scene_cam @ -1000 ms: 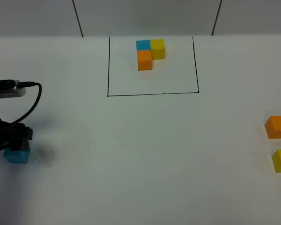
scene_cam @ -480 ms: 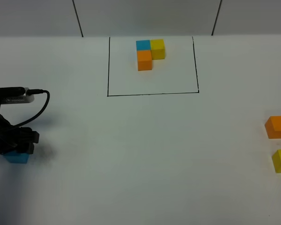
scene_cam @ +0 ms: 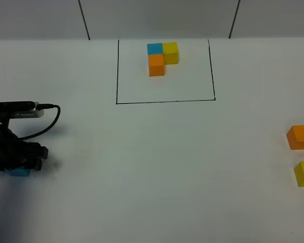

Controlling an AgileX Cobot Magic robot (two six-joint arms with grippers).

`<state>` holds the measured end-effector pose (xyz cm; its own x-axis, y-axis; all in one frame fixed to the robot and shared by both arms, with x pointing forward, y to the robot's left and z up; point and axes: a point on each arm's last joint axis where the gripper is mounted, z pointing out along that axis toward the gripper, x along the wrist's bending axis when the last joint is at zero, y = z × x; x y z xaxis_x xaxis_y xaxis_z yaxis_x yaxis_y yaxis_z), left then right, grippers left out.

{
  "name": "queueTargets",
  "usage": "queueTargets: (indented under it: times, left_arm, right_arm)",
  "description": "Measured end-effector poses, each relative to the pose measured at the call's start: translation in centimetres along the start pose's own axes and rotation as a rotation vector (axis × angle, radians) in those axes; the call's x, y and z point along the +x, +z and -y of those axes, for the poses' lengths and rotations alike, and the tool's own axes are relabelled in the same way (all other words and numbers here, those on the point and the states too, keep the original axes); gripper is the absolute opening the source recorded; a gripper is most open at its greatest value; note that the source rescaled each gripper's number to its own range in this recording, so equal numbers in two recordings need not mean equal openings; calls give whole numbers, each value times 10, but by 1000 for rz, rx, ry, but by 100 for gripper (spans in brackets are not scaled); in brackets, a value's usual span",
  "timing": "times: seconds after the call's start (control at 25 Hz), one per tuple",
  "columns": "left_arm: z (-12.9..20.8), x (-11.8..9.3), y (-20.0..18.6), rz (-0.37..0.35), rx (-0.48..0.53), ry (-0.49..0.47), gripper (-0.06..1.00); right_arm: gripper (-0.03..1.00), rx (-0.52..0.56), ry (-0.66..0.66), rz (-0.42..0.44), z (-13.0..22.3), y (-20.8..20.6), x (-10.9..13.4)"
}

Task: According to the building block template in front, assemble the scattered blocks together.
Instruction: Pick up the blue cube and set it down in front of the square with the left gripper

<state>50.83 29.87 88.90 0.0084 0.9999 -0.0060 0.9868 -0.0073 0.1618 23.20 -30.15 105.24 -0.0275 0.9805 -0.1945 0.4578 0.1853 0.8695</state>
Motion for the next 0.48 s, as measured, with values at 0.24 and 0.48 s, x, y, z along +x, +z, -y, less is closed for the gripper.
queueTargets:
  times: [0.24, 0.48]
  left_arm:
    - [0, 0, 0, 0, -3, 2, 61]
    - [1, 0, 0, 0, 11, 3, 61]
  right_arm:
    - [0, 0, 0, 0, 0, 0, 0]
    - [0, 0, 0, 0, 0, 0, 0]
